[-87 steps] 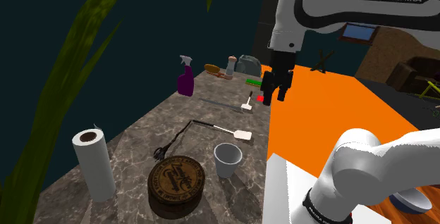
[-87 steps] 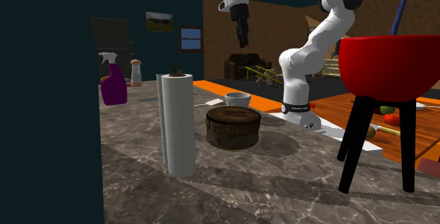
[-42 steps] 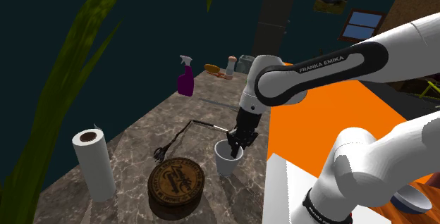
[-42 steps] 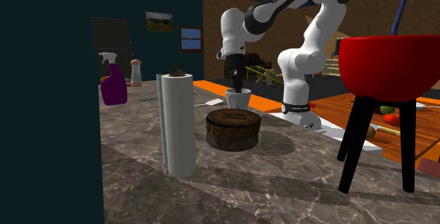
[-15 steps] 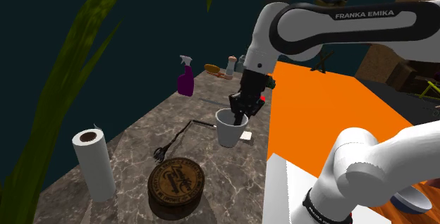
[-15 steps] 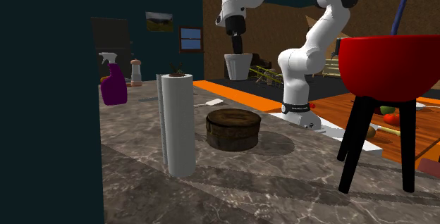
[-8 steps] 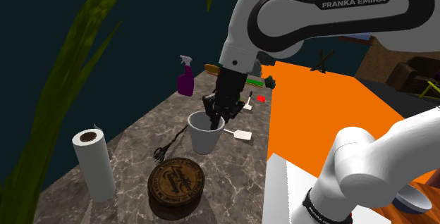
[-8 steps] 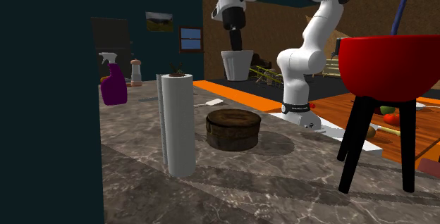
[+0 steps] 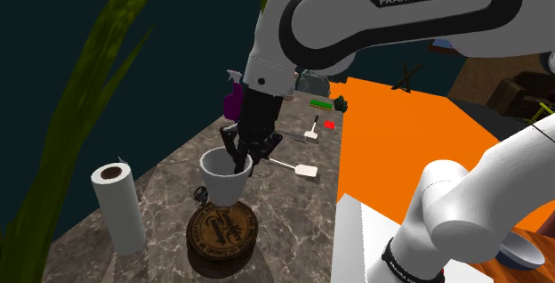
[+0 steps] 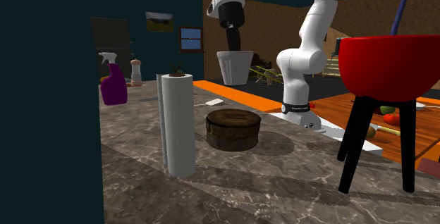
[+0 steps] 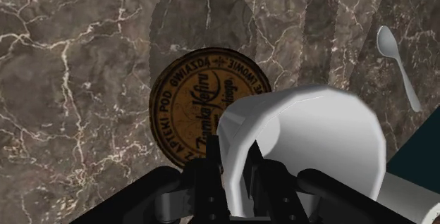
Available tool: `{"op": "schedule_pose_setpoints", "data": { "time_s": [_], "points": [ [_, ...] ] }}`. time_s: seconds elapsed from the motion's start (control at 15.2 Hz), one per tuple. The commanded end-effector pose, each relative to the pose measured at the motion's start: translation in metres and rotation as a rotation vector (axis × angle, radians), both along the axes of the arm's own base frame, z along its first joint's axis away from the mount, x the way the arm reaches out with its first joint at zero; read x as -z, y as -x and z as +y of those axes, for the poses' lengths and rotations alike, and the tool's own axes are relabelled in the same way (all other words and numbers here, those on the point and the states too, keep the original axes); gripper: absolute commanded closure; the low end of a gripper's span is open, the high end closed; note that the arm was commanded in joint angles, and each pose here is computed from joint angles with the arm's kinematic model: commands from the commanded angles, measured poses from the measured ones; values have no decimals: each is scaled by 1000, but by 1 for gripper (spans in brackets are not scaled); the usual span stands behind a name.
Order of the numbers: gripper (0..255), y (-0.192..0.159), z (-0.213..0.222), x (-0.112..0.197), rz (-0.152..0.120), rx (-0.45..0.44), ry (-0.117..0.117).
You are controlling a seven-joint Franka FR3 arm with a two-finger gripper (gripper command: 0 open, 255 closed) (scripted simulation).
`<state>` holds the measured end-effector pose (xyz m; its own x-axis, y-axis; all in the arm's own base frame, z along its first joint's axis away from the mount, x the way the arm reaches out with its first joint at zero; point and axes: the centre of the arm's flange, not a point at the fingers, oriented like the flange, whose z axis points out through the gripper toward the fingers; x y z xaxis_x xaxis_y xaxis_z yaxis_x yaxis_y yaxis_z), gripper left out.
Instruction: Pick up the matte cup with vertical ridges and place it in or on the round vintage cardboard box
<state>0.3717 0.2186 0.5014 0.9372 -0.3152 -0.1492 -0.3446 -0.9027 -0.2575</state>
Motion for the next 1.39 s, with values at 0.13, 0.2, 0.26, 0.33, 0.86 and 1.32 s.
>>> {"op": "schedule_pose_setpoints", "data": {
  "time_s": [0.13, 0.2, 0.26, 0.33, 0.86, 1.32],
  "points": [
    [255, -1, 1, 21, 0, 0, 0],
    [255, -1, 1, 26, 0, 0, 0],
    [255, -1, 1, 31, 0, 0, 0],
    [255, -1, 1, 37, 0, 0, 0],
    [255, -1, 1, 81, 0, 0, 0],
    [255, -1, 1, 81, 0, 0, 0]
  ]
}}
